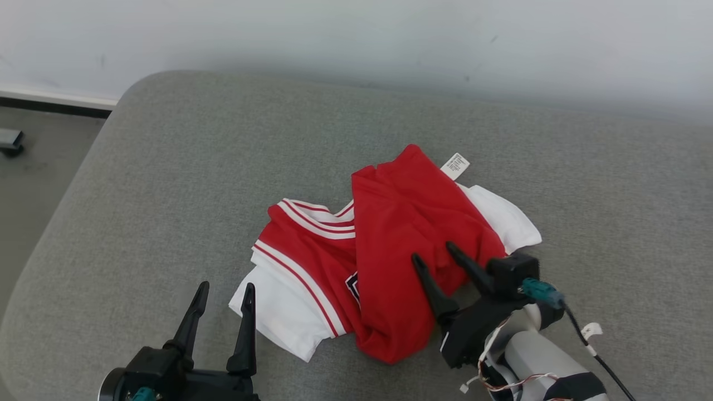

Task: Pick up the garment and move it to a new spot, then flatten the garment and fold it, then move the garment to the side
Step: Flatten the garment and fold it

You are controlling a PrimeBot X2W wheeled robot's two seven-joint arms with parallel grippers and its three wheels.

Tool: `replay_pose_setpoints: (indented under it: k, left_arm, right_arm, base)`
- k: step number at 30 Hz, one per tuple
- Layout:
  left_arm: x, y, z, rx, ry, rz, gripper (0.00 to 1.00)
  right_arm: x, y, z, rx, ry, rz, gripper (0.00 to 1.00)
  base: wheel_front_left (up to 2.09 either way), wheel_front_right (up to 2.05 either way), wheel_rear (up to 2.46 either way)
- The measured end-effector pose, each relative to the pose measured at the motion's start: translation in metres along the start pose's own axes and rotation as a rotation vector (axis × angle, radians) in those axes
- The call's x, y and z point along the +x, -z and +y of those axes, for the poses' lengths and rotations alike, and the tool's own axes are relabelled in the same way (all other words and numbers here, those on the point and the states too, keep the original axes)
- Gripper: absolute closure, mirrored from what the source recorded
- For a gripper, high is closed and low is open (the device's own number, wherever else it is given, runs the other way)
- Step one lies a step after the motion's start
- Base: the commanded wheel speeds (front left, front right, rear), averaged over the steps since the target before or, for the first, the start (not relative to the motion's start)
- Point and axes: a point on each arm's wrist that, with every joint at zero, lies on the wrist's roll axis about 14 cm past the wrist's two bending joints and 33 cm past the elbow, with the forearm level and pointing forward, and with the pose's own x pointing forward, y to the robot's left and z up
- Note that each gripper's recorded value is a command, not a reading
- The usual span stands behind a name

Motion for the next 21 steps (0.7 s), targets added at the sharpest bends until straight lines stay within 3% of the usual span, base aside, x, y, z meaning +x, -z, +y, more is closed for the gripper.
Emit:
replay_pose_setpoints:
  k: [1,2,3,9,13,21]
  left_arm:
    - [0.000,0.001,0.001,0.001,-0.005,0.005,0.00]
    - [-0.001,0.003,0.003,0.002,-0.011,0.010,0.00]
    - [-0.001,0.004,0.005,0.004,-0.017,0.015,0.00]
    - [0.000,0.009,0.008,0.005,-0.028,0.028,0.00]
    - [0.004,0.008,0.006,0.002,-0.019,0.023,0.00]
    - [0.010,0.012,-0.009,-0.014,0.029,0.029,0.00]
  right_arm:
    - [0.002,0.008,0.003,0.000,-0.012,0.025,0.35]
    - [0.003,0.013,0.005,0.001,-0.020,0.042,0.93]
    - [0.005,0.016,0.006,0.009,-0.021,0.052,1.00]
    - [0.006,0.000,-0.003,0.016,-0.007,0.010,1.00]
    - [-0.005,-0.043,-0.031,-0.023,0.055,-0.115,1.00]
    - [-0.079,-0.075,-0.085,-0.123,0.232,-0.253,1.00]
  base:
    - [0.00,0.00,0.00]
    - [0.00,0.00,0.00]
    - [0.00,0.00,0.00]
    - [0.00,0.00,0.00]
    - [0.00,0.00,0.00]
    - [0.00,0.00,0.00]
